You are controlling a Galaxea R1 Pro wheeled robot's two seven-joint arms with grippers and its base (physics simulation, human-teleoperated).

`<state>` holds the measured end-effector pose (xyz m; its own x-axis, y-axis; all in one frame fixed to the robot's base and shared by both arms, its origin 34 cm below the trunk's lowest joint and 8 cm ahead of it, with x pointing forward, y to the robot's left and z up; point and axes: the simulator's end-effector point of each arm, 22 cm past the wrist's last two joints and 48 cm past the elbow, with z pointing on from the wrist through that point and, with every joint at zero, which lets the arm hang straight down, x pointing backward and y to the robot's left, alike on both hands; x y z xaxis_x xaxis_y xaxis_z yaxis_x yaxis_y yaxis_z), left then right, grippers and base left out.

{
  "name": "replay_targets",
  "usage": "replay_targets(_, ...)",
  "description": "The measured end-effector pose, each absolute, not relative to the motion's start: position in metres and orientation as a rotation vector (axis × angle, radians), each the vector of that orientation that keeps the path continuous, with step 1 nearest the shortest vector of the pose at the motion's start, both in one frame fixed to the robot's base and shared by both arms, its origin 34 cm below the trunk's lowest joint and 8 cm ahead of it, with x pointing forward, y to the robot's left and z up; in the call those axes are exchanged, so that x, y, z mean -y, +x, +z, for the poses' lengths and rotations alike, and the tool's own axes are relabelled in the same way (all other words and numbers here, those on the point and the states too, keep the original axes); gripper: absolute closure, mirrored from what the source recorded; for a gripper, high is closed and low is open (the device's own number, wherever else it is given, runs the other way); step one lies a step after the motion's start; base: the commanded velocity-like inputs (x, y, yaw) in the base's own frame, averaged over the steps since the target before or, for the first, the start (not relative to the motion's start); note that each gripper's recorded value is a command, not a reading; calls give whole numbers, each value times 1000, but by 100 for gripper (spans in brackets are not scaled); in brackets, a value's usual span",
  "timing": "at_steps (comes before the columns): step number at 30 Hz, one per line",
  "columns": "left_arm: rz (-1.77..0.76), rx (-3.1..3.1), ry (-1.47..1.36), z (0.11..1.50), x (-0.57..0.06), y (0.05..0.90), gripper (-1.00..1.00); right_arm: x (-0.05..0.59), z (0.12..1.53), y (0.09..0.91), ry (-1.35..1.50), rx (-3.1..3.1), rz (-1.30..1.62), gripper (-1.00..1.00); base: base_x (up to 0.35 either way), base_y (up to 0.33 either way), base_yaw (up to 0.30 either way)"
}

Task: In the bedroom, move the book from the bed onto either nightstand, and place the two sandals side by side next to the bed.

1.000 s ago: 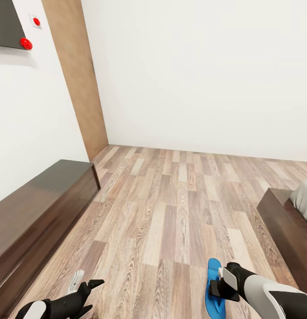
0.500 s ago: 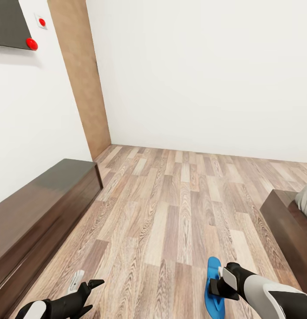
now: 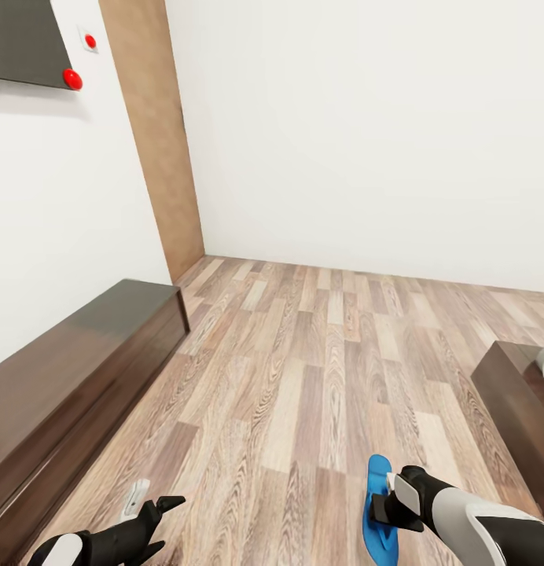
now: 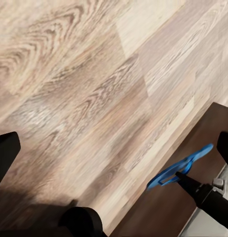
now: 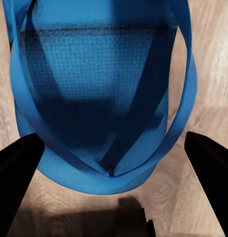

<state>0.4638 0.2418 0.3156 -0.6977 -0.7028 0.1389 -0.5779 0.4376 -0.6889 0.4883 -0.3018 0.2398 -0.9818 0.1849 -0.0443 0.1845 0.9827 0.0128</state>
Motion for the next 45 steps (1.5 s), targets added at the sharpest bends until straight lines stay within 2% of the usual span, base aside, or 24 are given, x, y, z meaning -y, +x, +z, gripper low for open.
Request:
replay_targets(26,-1107,-2516,-1132,316,-242,464,-100,302,240,488,286,-3083,13,100,-3,57,168)
replay_targets(45,-1108,-2514,-1135,316,-242,464,-100,302,240,488,287,-3083,14,100,-150,131,159)
